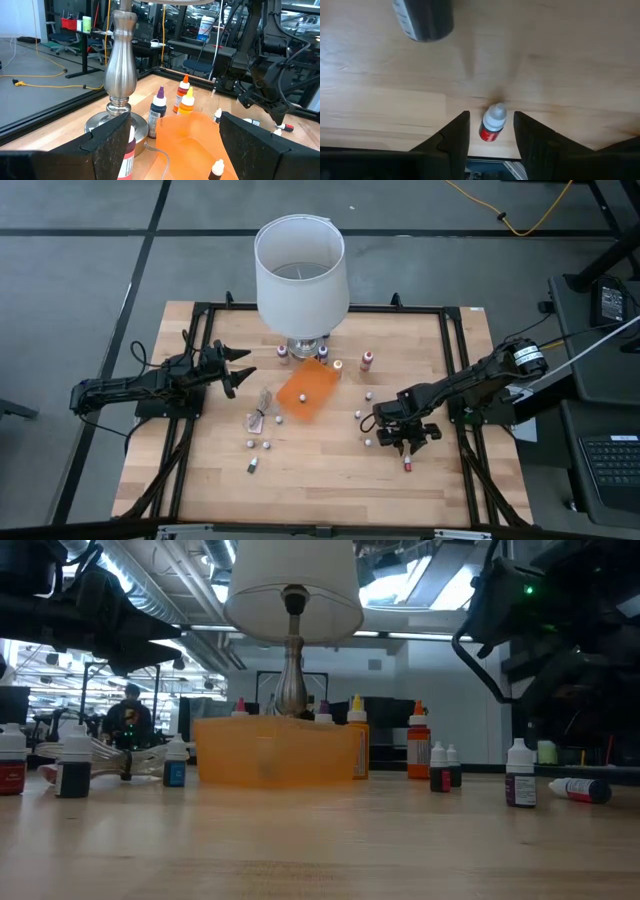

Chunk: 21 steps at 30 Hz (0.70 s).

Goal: Pick & Place food coloring
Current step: Put the small red food coloring bottle into the orange bin

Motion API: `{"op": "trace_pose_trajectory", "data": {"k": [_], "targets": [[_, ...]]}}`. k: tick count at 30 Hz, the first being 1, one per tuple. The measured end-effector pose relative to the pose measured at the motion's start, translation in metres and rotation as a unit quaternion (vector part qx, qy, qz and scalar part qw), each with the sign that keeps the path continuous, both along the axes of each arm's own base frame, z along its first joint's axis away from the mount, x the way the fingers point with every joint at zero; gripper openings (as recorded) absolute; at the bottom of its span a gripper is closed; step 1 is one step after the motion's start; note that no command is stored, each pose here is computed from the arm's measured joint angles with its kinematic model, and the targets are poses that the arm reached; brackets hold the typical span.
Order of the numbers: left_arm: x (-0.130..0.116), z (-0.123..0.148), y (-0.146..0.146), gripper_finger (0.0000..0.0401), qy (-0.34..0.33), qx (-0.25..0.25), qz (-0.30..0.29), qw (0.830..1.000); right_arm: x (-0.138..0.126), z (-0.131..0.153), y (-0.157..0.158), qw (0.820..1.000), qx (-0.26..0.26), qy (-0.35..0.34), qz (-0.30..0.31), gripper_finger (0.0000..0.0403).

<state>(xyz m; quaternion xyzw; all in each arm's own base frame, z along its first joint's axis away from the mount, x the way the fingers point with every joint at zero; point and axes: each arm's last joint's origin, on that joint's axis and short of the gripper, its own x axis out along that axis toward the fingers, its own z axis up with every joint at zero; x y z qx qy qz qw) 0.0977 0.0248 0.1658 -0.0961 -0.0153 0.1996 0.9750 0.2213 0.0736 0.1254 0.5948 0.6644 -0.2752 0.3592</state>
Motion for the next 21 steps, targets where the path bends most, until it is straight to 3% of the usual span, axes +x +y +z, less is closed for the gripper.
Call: {"op": "trace_pose_trajectory", "data": {"k": [10,21], "targets": [[0.000,0.000,0.000,0.0294,0.000,0.000,0.000,1.000,0.000,-0.006,0.007,1.000,-0.007,-0.009,-0.029,0.0154],[0.000,0.000,0.000,0.0294,0.000,0.000,0.000,1.000,-0.006,-0.009,0.013,1.000,-0.007,-0.011,-0.016,0.0154]]}}
